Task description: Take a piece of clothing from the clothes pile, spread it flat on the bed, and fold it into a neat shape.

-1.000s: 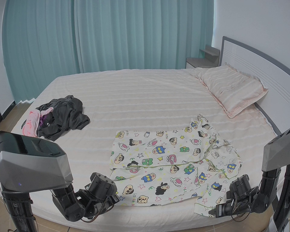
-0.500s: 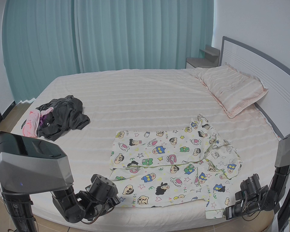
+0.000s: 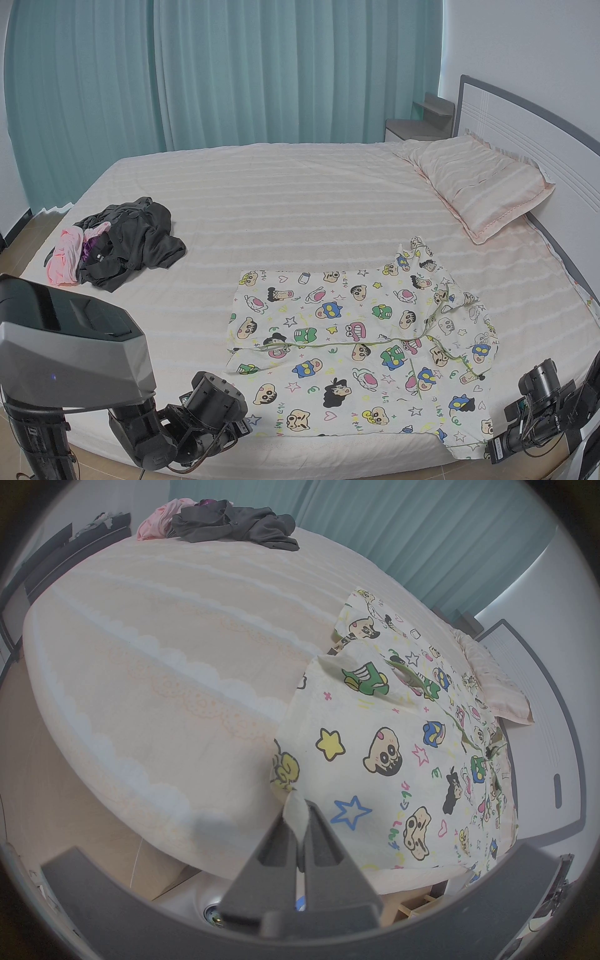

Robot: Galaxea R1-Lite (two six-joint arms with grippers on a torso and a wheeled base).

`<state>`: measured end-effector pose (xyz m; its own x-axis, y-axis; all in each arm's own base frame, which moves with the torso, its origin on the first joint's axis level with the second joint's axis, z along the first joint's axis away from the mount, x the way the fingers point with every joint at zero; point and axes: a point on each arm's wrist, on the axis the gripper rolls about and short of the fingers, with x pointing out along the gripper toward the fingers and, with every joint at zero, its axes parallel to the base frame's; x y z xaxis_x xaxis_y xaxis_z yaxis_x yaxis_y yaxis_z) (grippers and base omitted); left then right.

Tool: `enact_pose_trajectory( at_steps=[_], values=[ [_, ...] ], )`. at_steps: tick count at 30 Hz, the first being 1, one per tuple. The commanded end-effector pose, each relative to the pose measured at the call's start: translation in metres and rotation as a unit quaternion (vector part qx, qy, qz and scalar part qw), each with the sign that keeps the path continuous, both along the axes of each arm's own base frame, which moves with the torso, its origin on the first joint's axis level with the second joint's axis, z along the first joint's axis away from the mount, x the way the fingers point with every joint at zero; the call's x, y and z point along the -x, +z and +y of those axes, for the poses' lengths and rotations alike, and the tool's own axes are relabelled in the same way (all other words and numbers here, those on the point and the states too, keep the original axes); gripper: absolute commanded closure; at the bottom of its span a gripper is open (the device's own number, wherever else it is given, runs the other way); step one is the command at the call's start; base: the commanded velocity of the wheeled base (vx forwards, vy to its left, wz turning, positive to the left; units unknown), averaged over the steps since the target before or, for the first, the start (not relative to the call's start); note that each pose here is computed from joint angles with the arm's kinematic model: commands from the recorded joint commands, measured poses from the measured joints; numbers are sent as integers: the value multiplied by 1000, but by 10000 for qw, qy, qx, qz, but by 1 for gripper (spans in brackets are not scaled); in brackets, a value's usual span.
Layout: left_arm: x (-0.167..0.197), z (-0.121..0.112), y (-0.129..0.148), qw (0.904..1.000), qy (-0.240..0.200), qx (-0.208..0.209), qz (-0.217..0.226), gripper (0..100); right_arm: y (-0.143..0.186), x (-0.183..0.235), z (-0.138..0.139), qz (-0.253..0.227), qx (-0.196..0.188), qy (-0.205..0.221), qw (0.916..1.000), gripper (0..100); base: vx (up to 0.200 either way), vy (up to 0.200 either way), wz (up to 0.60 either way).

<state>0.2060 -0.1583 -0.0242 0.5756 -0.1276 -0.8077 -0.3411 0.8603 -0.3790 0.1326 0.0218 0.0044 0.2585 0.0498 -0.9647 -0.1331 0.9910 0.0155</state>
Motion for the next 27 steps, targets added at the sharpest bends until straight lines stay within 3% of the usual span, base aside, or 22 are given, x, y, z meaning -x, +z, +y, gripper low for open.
enact_pose_trajectory(
  at_steps=[1, 3, 4, 12, 15, 16, 19, 22, 24, 27],
  values=[
    [3, 1, -1, 10000, -29, -39, 37, 100, 3, -2, 0, -117, -14, -17, 9999, 100, 0, 0, 0],
    [3, 1, -1, 10000, -29, -44, 43, 100, 3, -3, 0, -117, -19, -23, 9999, 100, 0, 0, 0],
    [3, 1, -1, 10000, -22, -40, 44, 100, 3, -3, 0, -131, -23, -30, 9999, 0, 0, 0, 0],
    [4, 2, -2, 10000, -22, -59, 68, 100, 9, -2, -1, -333, -170, -73, 9993, 0, 0, 0, 0],
    [4, 2, -2, 10000, -22, -59, 68, 100, 14, -12, -7, -599, -215, -356, 9973, 0, 0, 0, 0],
    [5, 2, -2, 9999, -5, -94, 49, 100, 20, -28, -14, -872, -352, -596, 9938, 0, 0, 0, 0],
    [5, 2, -2, 9999, 40, -154, 10, 100, 26, -43, -22, -1109, -606, -779, 9889, 0, 0, 0, 0],
    [5, 2, -1, 9999, 61, -140, -14, 100, 34, -74, -34, -1377, -1287, -1313, 9733, 0, 0, 0, 0],
    [4, 3, -2, 9999, 75, -141, -7, 100, 32, -85, -39, -1350, -1496, -1558, 9670, 0, 0, 0, 0],
    [4, 3, -1, 9999, 75, -136, -13, 100, 16, -93, -45, -1080, -1575, -1684, 9670, 0, 0, 0, 0]
  ],
)
